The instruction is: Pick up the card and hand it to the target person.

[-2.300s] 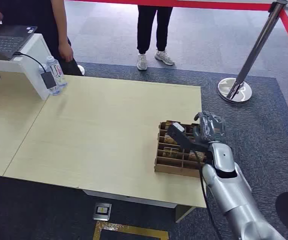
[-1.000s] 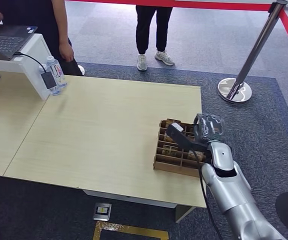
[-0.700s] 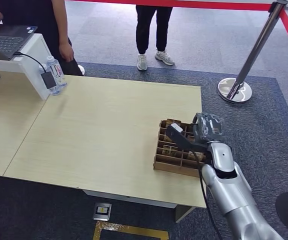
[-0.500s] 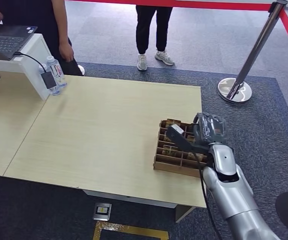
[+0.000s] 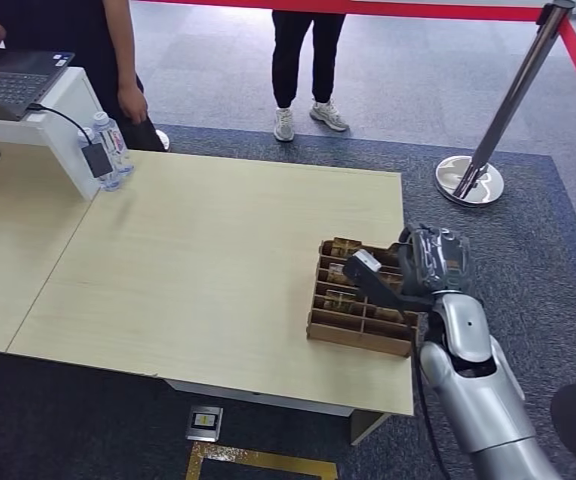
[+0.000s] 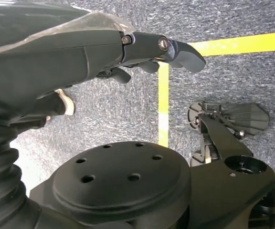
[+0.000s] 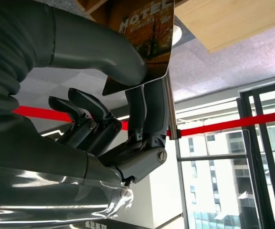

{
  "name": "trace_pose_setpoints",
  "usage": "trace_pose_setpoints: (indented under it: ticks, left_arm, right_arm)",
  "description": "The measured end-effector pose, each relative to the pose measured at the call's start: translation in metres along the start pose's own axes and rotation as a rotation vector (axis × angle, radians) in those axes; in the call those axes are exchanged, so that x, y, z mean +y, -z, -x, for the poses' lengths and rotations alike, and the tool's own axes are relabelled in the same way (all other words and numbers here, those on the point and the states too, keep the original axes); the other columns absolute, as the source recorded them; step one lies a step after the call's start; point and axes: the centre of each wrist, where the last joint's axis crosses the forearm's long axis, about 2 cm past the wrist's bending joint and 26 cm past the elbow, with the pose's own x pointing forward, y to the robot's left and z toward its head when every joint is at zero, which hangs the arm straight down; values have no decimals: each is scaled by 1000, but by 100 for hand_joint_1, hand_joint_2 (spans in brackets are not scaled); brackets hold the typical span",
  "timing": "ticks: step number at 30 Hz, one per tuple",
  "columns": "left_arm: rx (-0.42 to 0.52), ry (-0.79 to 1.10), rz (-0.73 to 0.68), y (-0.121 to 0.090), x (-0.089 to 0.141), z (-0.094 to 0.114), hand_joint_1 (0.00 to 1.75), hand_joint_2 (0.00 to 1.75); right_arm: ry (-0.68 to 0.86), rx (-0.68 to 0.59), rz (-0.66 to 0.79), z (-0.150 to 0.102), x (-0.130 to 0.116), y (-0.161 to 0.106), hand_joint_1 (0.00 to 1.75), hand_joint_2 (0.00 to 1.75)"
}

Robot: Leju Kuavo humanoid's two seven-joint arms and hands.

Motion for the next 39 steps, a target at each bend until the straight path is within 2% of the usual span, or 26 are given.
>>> trace_pose_setpoints:
  ticks: [11, 19, 26, 29, 39]
  left_arm:
    - [-6, -6, -3, 0, 0, 0, 0, 175]
    - [-21, 0, -5, 0, -1, 0, 0, 175]
    - [-24, 3, -3, 0, -1, -1, 0, 175]
    - [-25, 5, -4, 0, -3, -1, 0, 175]
    - [-23, 32, 9, 0, -5, -5, 0, 175]
  right_arm:
    - [2, -46, 125, 1, -31, -7, 175, 175]
    - [-9, -126, 273, -4, -65, -15, 175, 175]
    - [-7, -204, 344, -14, -77, -15, 175, 175]
    - [14, -233, 357, -22, -82, -6, 175, 175]
    - [117, -298, 330, -68, -92, 48, 175, 175]
